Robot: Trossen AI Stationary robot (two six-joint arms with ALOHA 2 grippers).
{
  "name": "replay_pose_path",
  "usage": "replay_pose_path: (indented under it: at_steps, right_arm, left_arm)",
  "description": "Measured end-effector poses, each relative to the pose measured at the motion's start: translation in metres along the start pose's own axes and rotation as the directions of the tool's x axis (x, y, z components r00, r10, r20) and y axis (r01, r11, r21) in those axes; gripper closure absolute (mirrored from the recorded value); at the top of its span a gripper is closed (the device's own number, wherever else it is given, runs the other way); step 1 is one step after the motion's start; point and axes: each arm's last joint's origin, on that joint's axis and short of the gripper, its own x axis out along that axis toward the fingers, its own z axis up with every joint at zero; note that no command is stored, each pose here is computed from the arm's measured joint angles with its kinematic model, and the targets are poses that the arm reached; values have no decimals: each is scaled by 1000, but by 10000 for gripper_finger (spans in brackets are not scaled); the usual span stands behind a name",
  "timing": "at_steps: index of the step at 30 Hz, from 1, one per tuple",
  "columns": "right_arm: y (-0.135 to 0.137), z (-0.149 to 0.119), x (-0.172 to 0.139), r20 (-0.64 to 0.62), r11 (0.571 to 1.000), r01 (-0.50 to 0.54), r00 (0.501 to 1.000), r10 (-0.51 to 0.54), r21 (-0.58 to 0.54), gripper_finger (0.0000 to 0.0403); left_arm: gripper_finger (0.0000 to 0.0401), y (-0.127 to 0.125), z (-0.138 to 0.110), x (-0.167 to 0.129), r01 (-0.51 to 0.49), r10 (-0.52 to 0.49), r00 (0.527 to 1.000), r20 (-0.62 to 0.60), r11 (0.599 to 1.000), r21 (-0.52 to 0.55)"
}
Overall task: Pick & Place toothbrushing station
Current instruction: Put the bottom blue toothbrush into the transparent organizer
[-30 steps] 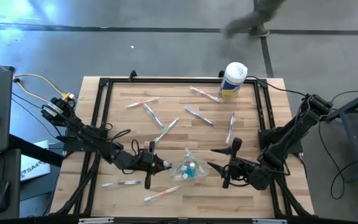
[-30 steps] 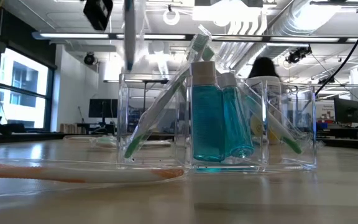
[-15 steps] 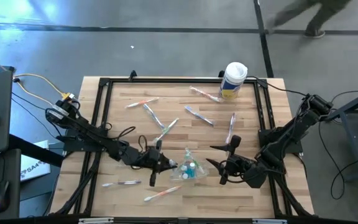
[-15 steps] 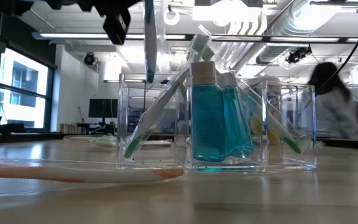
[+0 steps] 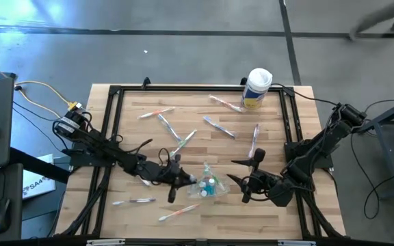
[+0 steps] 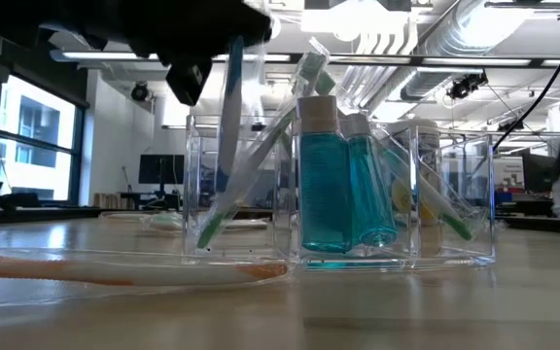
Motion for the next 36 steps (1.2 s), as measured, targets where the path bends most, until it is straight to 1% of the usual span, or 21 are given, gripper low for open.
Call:
replay_pose_path:
  at_steps: [8,14,21,27,29,33,36]
  right_arm:
    - [0,0,0,0,1000,0,1000,0,-1,170]
    - [0,0,0,0,1000,0,1000,0,-2,170]
    - [0,0,0,0,1000,0,1000,0,-3,170]
    - [0,0,0,0,1000,3,1000,-3,-4,170]
    - [0,0,0,0,1000,3,1000,-3,-4,170]
    - [0,0,0,0,1000,3,1000,-3,-4,170]
    - [0,0,0,0,1000,3,1000,-3,-4,170]
  left_arm:
    - [383,2,-3,0,-31,31,999,-24,999,9]
    - [383,6,-10,0,-100,99,993,-69,995,-5]
    - [383,7,-13,2,-93,93,992,-85,996,-4]
    - [383,17,-11,5,-84,80,991,-108,996,-30]
    - [372,21,-12,6,-104,97,987,-130,994,-43]
    - [322,24,-14,6,-124,115,982,-148,991,-56]
    - [298,24,-14,6,-133,125,982,-144,990,-51]
